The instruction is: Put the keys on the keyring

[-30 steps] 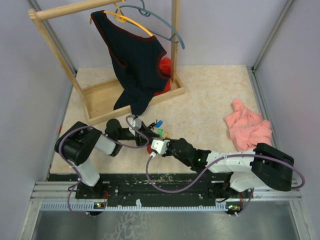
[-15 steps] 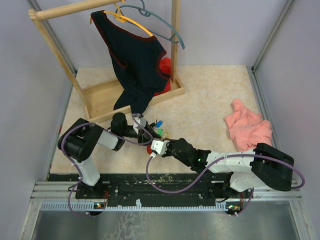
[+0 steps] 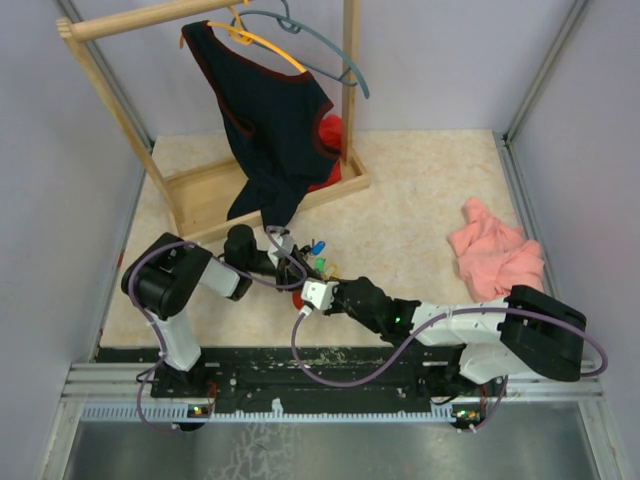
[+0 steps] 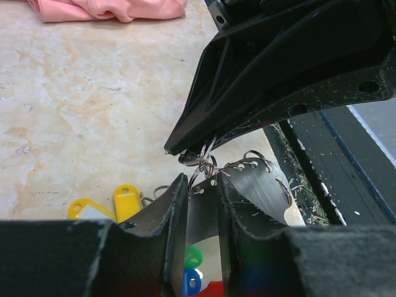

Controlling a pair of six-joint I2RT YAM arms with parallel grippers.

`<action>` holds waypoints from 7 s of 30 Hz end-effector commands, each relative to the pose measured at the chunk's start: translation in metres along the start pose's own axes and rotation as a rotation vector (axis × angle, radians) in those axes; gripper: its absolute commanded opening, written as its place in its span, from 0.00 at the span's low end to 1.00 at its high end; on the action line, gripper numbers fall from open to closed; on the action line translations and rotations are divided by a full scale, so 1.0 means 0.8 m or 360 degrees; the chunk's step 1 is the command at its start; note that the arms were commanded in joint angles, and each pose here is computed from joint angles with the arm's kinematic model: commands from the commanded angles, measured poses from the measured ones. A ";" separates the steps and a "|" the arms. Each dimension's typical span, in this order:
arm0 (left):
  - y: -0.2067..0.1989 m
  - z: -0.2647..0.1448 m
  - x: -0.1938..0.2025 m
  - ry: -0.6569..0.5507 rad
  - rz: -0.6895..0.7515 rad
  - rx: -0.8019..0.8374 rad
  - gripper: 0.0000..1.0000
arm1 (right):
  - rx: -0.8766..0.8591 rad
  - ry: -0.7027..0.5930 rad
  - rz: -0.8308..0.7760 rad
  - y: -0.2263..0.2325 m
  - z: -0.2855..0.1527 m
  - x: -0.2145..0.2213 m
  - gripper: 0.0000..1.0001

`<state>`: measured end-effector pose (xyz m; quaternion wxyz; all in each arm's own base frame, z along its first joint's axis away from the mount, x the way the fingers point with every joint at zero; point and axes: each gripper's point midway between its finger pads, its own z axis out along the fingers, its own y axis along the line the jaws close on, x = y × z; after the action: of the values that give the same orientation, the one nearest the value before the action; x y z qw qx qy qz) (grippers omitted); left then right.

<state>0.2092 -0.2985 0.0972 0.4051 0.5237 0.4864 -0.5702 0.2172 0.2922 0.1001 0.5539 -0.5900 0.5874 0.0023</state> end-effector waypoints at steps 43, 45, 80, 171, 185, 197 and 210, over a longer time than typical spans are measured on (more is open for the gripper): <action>0.028 -0.027 -0.074 -0.0322 -0.0062 -0.0820 0.00 | 0.0035 -0.0040 0.0176 0.003 0.007 -0.014 0.00; 0.028 -0.029 -0.078 -0.0368 -0.0073 -0.0890 0.00 | 0.0045 -0.0056 0.0158 0.000 0.012 -0.021 0.00; -0.002 -0.044 -0.052 -0.0204 0.0107 -0.0749 0.29 | 0.0191 -0.0229 -0.0011 -0.066 0.010 -0.060 0.00; 0.028 -0.033 -0.065 -0.0340 -0.0131 -0.0934 0.00 | -0.0046 -0.0030 -0.0004 0.028 0.011 -0.022 0.00; 0.023 -0.043 -0.046 -0.0263 -0.0019 -0.1061 0.13 | 0.0101 -0.0084 0.0107 -0.015 0.000 -0.034 0.00; 0.033 -0.098 -0.048 -0.0216 0.0018 -0.1435 0.46 | 0.0179 0.0035 0.0327 -0.041 -0.001 -0.010 0.00; 0.038 -0.157 -0.053 -0.0209 0.0057 -0.1841 0.82 | 0.0571 0.0440 0.0886 -0.081 -0.019 0.084 0.00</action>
<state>0.2634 -0.2030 0.1530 0.6648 0.2145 0.6584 -0.2803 0.2540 0.2287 0.0826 0.5184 -0.4109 0.7492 -0.0344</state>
